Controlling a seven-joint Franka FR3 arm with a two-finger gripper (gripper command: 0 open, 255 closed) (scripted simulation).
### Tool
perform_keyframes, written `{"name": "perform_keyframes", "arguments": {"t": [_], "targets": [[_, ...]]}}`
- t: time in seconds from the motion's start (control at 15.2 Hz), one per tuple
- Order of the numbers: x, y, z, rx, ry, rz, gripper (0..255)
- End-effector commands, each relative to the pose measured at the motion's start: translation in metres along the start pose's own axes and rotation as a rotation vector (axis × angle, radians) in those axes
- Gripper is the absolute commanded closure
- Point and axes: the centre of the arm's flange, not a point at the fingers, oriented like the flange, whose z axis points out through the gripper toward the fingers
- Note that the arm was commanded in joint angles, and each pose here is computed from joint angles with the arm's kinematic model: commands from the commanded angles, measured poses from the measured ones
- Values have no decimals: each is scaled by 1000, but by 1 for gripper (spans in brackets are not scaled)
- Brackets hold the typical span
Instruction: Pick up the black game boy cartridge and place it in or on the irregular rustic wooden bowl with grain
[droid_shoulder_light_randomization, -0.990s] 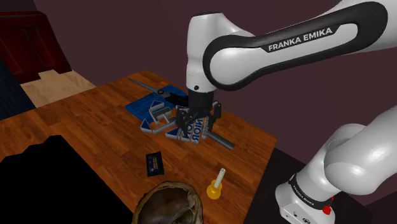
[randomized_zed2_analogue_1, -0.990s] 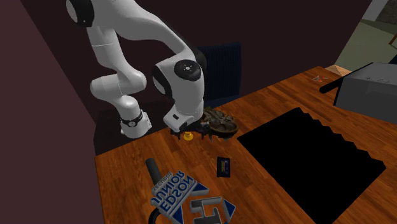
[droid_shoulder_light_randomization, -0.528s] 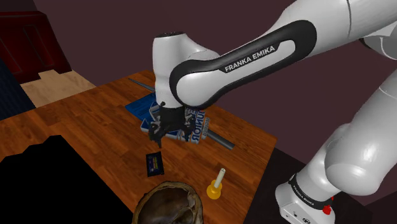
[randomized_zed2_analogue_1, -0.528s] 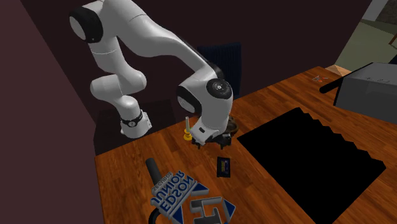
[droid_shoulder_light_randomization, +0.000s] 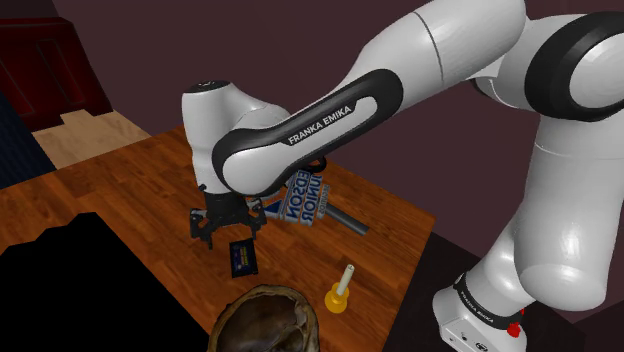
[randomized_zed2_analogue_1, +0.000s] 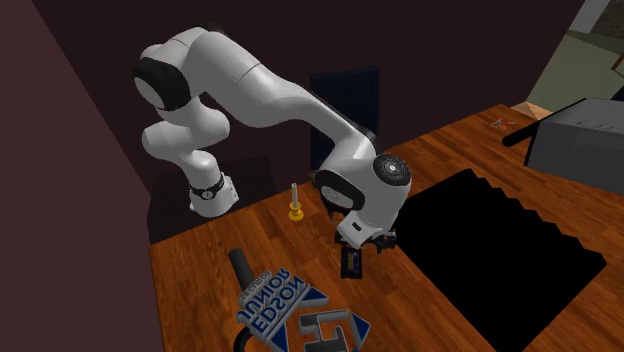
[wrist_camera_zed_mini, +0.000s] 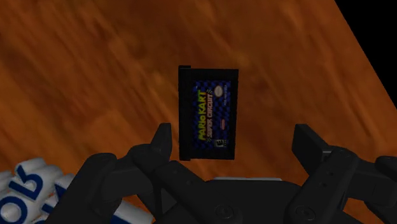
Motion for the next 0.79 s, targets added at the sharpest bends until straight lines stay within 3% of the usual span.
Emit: {"name": "perform_keyframes", "arguments": {"t": [0.0,0.46,0.73], "targets": [[4,-18,10,-1,1,14,0],[4,-18,47,-1,1,14,0],[4,-18,50,-1,1,14,0]]}}
